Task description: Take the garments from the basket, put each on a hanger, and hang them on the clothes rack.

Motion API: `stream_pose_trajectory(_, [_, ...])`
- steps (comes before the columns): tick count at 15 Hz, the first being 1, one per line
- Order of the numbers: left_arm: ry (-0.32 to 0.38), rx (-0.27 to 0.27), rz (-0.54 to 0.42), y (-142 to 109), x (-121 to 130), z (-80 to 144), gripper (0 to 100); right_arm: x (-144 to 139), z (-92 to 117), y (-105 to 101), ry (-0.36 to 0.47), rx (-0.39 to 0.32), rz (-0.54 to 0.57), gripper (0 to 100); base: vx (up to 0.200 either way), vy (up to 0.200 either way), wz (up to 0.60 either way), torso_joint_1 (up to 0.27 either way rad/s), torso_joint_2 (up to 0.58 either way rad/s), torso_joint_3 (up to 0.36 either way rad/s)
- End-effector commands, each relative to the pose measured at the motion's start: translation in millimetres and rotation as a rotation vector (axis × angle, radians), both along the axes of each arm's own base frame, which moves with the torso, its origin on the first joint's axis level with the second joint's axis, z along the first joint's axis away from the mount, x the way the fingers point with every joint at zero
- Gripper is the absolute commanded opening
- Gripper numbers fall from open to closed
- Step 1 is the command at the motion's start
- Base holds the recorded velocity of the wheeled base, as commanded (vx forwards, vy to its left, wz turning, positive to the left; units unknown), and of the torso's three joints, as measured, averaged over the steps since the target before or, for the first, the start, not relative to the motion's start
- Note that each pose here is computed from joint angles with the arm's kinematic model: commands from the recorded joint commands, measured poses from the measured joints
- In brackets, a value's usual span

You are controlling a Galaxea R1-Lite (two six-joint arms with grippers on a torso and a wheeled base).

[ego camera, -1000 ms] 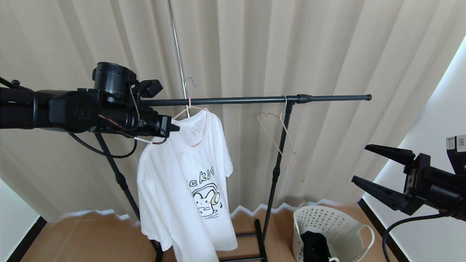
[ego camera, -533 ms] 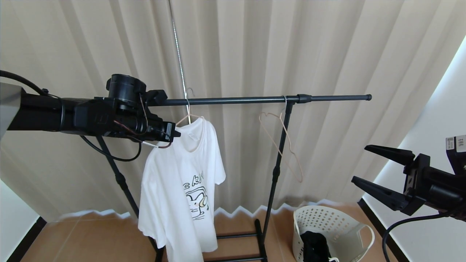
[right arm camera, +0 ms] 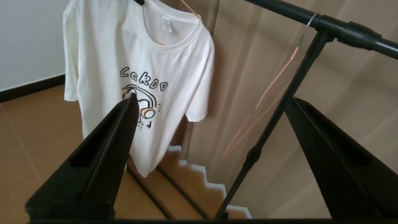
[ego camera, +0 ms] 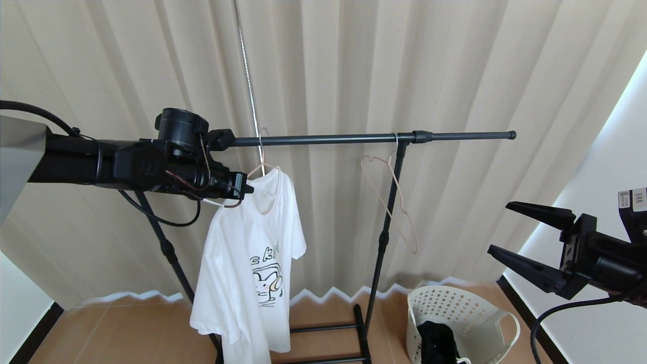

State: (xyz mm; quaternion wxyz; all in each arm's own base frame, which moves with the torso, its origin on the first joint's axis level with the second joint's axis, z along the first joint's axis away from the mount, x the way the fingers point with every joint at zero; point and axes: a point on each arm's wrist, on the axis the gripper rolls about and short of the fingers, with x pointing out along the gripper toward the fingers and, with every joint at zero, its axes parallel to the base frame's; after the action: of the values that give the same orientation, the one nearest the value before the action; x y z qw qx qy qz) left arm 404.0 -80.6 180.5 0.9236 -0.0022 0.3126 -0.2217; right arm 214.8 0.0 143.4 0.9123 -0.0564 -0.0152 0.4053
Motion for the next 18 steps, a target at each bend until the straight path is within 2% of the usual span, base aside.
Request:
stream_pose_trajectory(1, [-0.002, -0.003, -0.018, -8, -1, 1, 0, 0, 0, 0, 0.001, 0.0, 0.001, 100, 0.0, 0.0, 0.0, 0.0, 0.0, 0.0])
stream_pose_trajectory(9, [0.013, -0.002, -0.071, -33, 1, -8, 0, 0, 1, 0, -0.004, -0.001, 0.001, 100, 0.0, 0.0, 0.0, 0.0, 0.0, 0.0])
stream_pose_trajectory(14, [0.013, 0.0, -0.082, -36, 0, -9, 0, 0, 1, 0, -0.004, -0.001, 0.001, 100, 0.0, 0.0, 0.0, 0.0, 0.0, 0.0])
stream_pose_trajectory(15, [0.012, 0.0, -0.082, -36, 0, -8, 100, 0, 1, 0, -0.006, -0.001, 0.001, 100, 0.0, 0.0, 0.0, 0.0, 0.0, 0.0])
stream_pose_trajectory(18, [0.009, 0.0, -0.079, -36, -2, -5, 100, -1, 2, 0, -0.009, -0.001, -0.002, 100, 0.0, 0.0, 0.0, 0.0, 0.0, 0.0])
